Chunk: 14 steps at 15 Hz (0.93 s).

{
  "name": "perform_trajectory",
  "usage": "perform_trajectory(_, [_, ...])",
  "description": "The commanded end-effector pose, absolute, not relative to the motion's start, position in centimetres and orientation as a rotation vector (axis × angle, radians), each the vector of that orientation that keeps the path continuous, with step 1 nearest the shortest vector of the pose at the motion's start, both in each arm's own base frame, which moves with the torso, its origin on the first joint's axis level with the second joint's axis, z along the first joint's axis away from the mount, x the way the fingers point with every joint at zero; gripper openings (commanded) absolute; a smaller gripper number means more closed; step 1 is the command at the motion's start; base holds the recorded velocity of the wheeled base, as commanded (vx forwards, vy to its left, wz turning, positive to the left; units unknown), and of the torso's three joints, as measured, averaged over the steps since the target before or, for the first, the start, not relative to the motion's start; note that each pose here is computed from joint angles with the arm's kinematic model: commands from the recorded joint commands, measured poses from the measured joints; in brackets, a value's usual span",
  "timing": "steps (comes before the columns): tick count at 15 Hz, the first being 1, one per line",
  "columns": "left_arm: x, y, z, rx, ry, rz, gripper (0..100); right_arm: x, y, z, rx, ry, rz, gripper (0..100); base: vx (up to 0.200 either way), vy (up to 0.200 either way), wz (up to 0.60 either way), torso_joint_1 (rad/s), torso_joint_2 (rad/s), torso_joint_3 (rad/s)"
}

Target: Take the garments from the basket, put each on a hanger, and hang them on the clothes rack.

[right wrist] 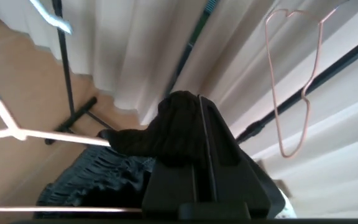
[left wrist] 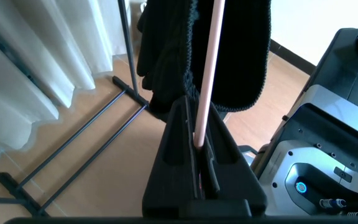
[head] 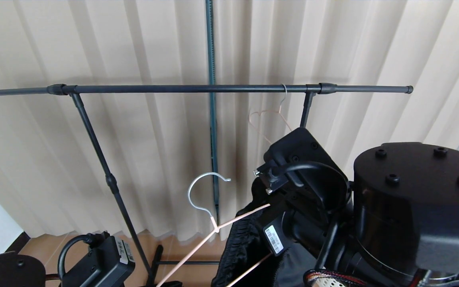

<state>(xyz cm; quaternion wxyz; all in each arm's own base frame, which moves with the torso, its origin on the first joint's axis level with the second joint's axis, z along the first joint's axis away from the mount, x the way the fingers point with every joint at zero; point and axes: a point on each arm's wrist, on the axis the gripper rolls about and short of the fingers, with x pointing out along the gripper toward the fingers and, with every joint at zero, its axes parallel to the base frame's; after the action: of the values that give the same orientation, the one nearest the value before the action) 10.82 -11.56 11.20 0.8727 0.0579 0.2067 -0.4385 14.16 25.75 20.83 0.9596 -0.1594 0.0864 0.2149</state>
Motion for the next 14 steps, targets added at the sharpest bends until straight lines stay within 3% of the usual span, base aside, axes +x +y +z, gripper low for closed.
perform_trajectory(1, [10.9, -11.7, 11.1, 0.121, 0.438, -0.914, 0, 14.1, 26.0, 20.9, -0.305, 0.159, 0.44, 0, 0.0, 0.0, 0.0, 0.0, 0.0, 0.0])
perform_trajectory(14, [11.5, -11.9, 11.5, 0.102, 0.416, -0.898, 0, 12.3, 27.4, 20.6, -0.278, 0.137, 0.512, 0, 0.0, 0.0, 0.0, 0.0, 0.0, 0.0])
